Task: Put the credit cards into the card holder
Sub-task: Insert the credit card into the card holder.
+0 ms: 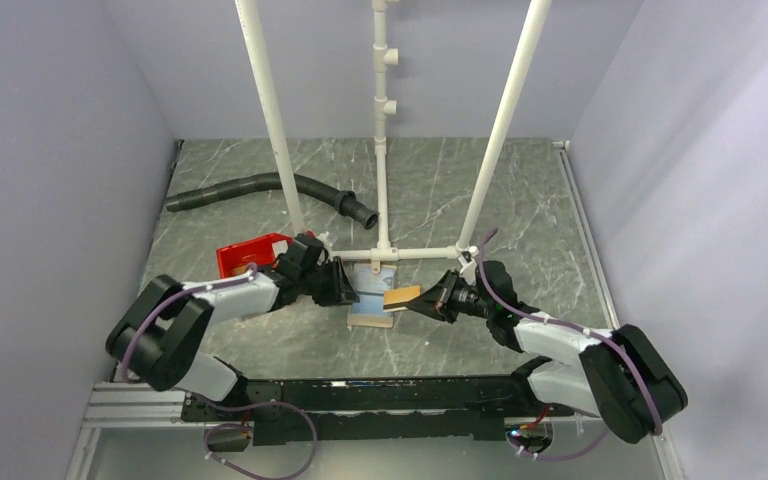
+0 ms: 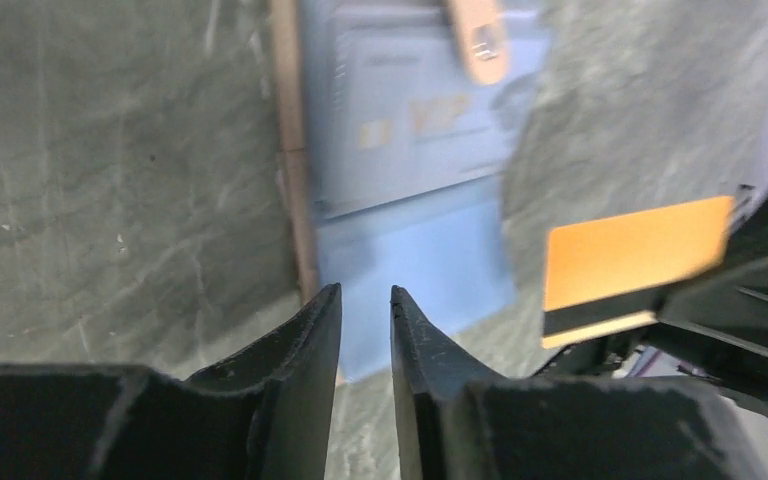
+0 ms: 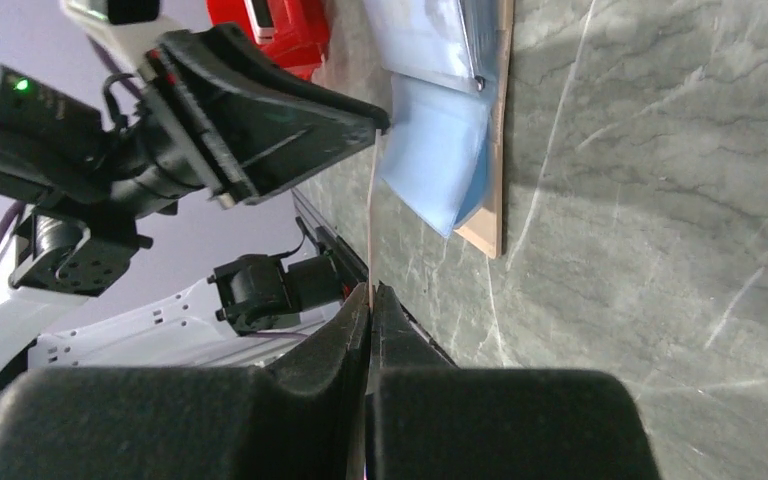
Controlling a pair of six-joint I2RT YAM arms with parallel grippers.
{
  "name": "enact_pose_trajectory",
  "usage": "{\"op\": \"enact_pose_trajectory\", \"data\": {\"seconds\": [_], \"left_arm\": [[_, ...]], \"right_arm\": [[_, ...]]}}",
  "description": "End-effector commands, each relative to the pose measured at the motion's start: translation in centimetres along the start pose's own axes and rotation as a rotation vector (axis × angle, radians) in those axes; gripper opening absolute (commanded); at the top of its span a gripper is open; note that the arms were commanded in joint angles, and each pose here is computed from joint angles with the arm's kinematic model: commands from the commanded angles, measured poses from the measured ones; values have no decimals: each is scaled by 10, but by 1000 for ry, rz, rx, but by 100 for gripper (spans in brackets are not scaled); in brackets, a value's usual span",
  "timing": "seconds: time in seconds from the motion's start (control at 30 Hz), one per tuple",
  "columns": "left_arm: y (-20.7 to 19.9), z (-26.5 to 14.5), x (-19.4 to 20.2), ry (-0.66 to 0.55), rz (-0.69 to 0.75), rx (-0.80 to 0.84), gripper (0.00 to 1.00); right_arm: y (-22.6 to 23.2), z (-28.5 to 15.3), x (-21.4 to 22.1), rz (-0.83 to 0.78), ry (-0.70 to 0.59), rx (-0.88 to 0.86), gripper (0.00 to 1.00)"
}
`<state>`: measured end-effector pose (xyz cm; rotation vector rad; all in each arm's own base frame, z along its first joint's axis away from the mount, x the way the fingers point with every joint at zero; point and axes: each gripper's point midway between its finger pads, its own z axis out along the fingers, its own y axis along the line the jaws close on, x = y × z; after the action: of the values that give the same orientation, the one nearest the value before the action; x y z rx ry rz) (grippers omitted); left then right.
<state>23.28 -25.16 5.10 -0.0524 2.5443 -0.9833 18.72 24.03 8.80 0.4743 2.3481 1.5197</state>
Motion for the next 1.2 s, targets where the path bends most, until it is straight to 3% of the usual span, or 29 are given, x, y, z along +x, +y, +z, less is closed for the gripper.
{"op": "enact_pose_trajectory", "data": {"seconds": [0.0, 0.27, 0.43, 0.5, 0.57, 0.63, 0.73, 1.0, 1.17], "left_arm": [[1, 17, 6, 27, -10, -13, 28], [10, 30, 56, 121, -220, 26, 22], [13, 23, 67, 146, -252, 23, 21], [8, 18, 63, 141, -213, 21, 27], [3, 9, 49, 105, -155, 6, 43], [4, 0, 32, 66, -125, -23, 53], [9, -11, 12, 9, -118, -48, 58], [35, 11, 27, 66, -135, -73, 46], [21, 20, 45, 110, -172, 15, 42]], "right_arm": [[31, 9, -9, -36, -31, -105, 0], [13, 19, -7, 12, -40, -65, 0], [11, 24, -5, 20, -36, -75, 0], [13, 26, -3, 19, -26, -82, 0], [13, 30, -1, 19, -17, -78, 0], [14, 32, 1, 20, -13, -79, 0], [12, 34, 3, 26, -10, -74, 0], [8, 35, 2, 35, -19, -71, 0], [5, 35, 2, 37, -24, -68, 0]]}}
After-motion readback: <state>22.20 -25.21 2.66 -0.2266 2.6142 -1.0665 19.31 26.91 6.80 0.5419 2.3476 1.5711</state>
